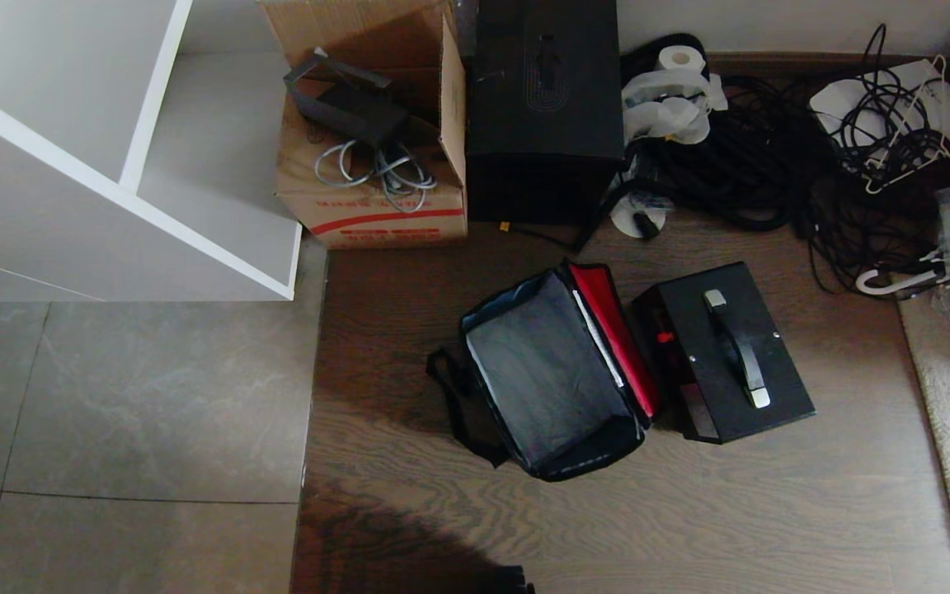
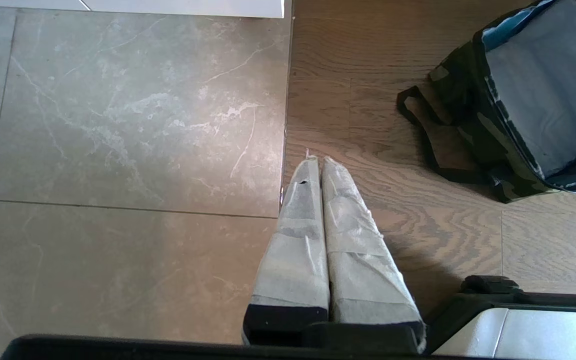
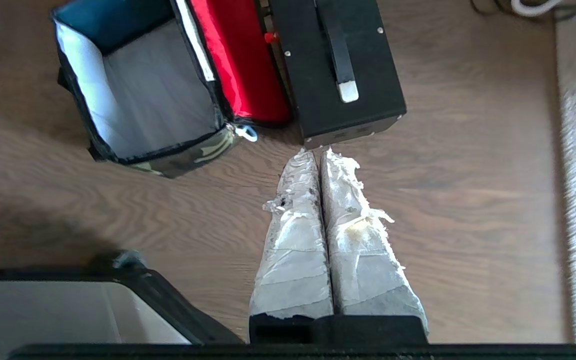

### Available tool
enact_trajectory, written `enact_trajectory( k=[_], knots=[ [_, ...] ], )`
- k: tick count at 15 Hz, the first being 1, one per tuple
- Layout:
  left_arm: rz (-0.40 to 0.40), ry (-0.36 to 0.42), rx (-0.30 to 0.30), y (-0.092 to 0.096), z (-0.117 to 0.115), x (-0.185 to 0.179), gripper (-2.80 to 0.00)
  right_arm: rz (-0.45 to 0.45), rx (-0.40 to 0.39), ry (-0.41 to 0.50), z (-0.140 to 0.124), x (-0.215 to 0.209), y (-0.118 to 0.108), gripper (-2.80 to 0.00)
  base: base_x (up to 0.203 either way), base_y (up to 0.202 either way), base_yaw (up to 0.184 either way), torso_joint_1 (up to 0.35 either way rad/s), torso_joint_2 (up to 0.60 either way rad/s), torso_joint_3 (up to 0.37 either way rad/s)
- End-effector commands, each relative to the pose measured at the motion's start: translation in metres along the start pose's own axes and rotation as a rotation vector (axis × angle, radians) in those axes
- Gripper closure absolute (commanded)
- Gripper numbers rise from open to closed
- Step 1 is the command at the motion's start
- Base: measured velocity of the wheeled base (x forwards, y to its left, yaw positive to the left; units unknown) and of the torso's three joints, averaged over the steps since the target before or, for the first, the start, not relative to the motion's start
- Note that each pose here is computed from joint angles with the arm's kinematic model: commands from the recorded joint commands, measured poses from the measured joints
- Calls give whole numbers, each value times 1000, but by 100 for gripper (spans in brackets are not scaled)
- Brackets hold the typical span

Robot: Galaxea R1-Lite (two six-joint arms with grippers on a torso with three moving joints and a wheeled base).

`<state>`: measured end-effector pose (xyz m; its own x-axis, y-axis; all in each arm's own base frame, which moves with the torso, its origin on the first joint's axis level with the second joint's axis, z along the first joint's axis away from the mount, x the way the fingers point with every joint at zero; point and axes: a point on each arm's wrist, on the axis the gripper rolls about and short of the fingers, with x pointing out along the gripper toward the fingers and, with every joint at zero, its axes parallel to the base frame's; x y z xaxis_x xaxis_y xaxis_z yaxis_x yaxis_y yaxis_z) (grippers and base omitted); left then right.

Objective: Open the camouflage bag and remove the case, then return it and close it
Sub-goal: Grip the handle again

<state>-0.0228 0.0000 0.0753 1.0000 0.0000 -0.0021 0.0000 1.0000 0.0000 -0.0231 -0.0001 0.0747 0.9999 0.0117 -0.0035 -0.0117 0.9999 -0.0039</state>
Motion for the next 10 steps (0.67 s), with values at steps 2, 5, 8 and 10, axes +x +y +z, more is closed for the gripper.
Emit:
enact_trajectory(
  k=[2, 5, 8, 10],
  knots=[
    [0, 1, 0, 0, 0, 0, 0, 5, -45, 3, 0, 0, 0, 0, 0, 0, 0, 0, 0, 0],
    [0, 1, 0, 0, 0, 0, 0, 4, -34, 4, 0, 0, 0, 0, 0, 0, 0, 0, 0, 0],
    [0, 0, 0, 0, 0, 0, 0, 2, -33, 4, 0, 0, 0, 0, 0, 0, 0, 0, 0, 0],
    [0, 1, 0, 0, 0, 0, 0, 2, -33, 4, 0, 0, 0, 0, 0, 0, 0, 0, 0, 0]
  ],
)
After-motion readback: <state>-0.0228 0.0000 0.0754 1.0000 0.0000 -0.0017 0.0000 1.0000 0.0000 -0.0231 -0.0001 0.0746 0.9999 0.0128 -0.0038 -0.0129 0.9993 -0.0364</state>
